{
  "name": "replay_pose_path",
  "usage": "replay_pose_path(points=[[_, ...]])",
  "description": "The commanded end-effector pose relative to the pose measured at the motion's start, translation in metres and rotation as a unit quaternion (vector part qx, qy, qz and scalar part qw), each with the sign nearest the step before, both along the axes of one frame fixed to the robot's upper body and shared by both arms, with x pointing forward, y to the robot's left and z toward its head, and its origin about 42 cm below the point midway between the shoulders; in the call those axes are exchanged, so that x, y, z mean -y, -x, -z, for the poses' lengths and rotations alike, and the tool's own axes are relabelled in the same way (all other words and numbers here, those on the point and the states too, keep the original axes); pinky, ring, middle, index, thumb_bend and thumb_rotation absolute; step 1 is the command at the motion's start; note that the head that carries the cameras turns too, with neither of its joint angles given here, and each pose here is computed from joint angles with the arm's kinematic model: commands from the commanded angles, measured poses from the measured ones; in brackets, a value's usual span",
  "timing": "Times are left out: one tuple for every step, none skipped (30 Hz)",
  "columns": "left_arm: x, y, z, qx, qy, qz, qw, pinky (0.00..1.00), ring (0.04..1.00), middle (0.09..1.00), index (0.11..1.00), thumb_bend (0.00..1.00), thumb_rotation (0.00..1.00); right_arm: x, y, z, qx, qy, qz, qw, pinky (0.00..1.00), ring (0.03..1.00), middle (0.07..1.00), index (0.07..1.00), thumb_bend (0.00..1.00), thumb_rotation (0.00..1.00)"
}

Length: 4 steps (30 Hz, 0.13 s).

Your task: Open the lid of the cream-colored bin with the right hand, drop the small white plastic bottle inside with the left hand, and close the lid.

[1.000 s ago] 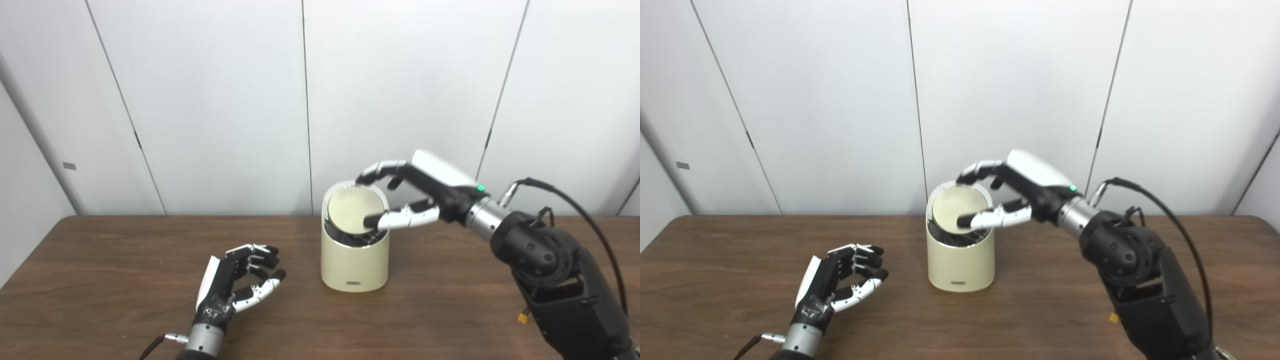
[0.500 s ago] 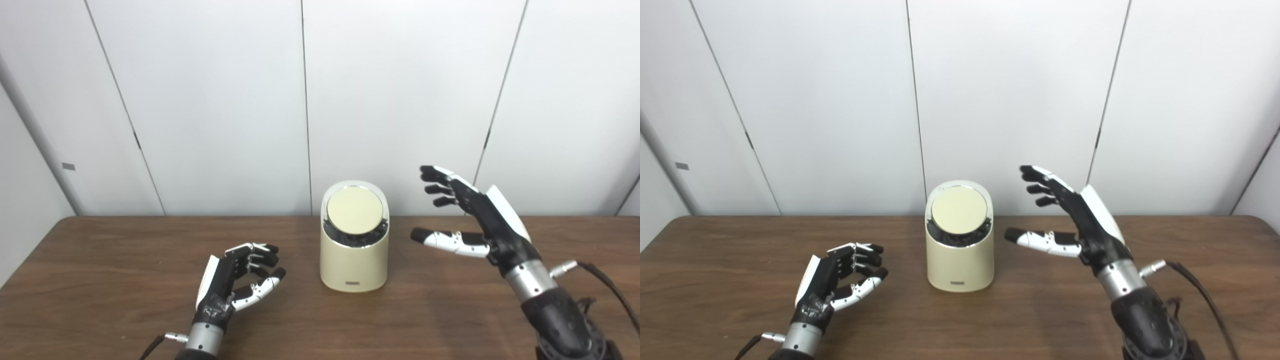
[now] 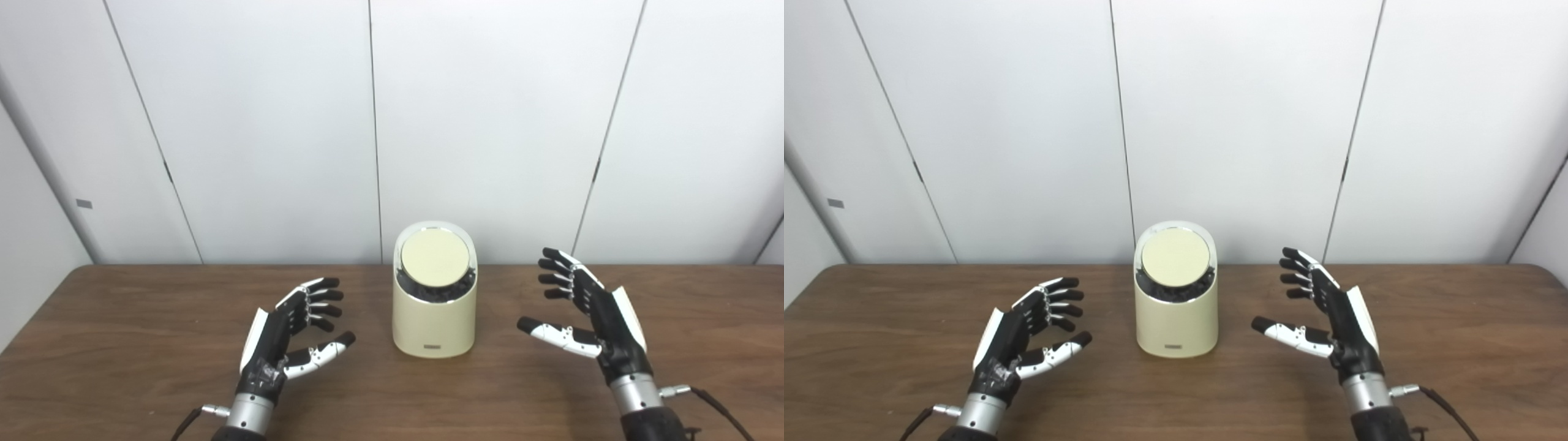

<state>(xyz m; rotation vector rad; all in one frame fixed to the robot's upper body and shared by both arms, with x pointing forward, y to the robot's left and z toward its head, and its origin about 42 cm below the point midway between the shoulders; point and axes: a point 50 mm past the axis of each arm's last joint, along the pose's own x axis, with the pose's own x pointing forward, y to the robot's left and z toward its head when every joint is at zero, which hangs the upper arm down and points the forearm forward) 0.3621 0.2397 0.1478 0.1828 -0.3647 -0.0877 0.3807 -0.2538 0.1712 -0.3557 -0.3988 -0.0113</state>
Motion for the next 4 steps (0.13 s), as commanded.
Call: replay_pose_path(points=[[-0.0060, -0.0079, -0.0205, 0.050, 0.008, 0.007, 0.999, 0.57, 0.668, 0.746, 0.808, 0.65, 0.01, 0.0004, -0.0002, -0.0104, 0.044, 0.000, -0.008, 0.999, 0.68, 0.763, 0.823, 0.845, 0.74, 0.37], [-0.0078, -0.0074, -0.0206, 0.052, 0.012, 0.006, 0.999, 0.57, 0.672, 0.751, 0.815, 0.65, 0.02, 0.0007, 0.0014, -0.0081, 0.044, 0.001, -0.009, 0.999, 0.68, 0.765, 0.824, 0.846, 0.74, 0.37], [-0.0097, -0.0068, -0.0210, 0.054, 0.016, 0.003, 0.998, 0.58, 0.675, 0.756, 0.823, 0.64, 0.03, 0.0008, 0.0031, -0.0058, 0.045, -0.002, -0.010, 0.999, 0.68, 0.766, 0.824, 0.847, 0.73, 0.37], [-0.0111, -0.0061, -0.0214, 0.055, 0.022, 0.001, 0.998, 0.57, 0.674, 0.757, 0.831, 0.63, 0.03, 0.0012, 0.0042, -0.0034, 0.045, -0.005, -0.010, 0.999, 0.68, 0.766, 0.823, 0.844, 0.72, 0.34]])
